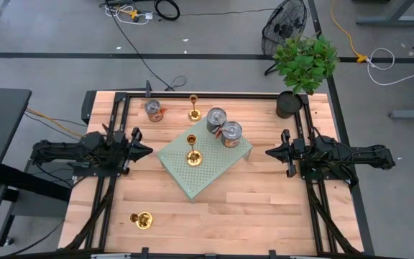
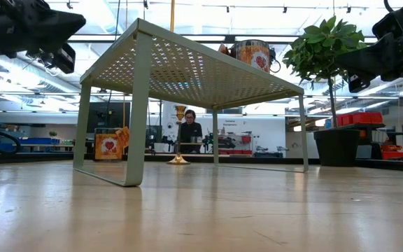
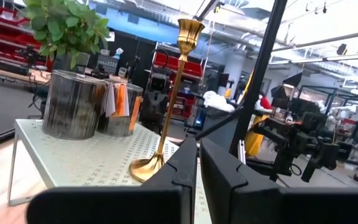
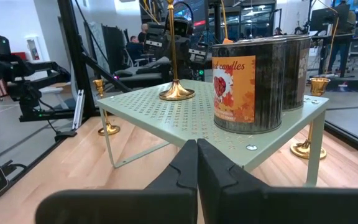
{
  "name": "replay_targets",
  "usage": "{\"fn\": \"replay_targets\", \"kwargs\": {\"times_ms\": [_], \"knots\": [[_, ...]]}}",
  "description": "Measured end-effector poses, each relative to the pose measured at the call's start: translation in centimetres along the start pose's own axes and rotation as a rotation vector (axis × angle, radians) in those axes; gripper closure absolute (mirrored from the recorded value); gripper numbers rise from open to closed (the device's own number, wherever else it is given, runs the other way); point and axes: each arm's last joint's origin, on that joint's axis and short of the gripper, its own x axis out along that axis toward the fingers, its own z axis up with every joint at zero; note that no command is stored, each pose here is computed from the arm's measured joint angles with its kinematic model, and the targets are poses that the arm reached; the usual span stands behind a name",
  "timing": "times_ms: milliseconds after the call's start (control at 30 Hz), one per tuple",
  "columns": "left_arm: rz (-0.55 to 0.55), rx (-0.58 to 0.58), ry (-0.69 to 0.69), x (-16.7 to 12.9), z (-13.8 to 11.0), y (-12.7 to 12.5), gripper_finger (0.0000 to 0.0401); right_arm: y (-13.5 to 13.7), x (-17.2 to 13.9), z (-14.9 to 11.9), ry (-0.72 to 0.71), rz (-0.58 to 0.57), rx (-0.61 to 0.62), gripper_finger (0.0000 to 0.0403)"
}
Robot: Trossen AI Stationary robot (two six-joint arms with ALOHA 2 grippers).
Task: Pick & Place candle stick holders
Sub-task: Put the silver scented candle on the shelf
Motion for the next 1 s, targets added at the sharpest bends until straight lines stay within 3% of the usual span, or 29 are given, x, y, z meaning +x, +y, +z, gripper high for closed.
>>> {"fn": "replay_targets", "kwargs": {"times_ms": [533, 1000], "knots": [[-0.016, 0.001, -0.055, -0.2, 2.4, -0.7, 0.0375, 0.0, 0.0, 0.0, 0.0, 0.0, 0.0, 0.04], [0.022, 0.003, -0.007, -0.9, 5.3, -1.5, 0.0375, 0.0, 0.0, 0.0, 0.0, 0.0, 0.0, 0.04]]}}
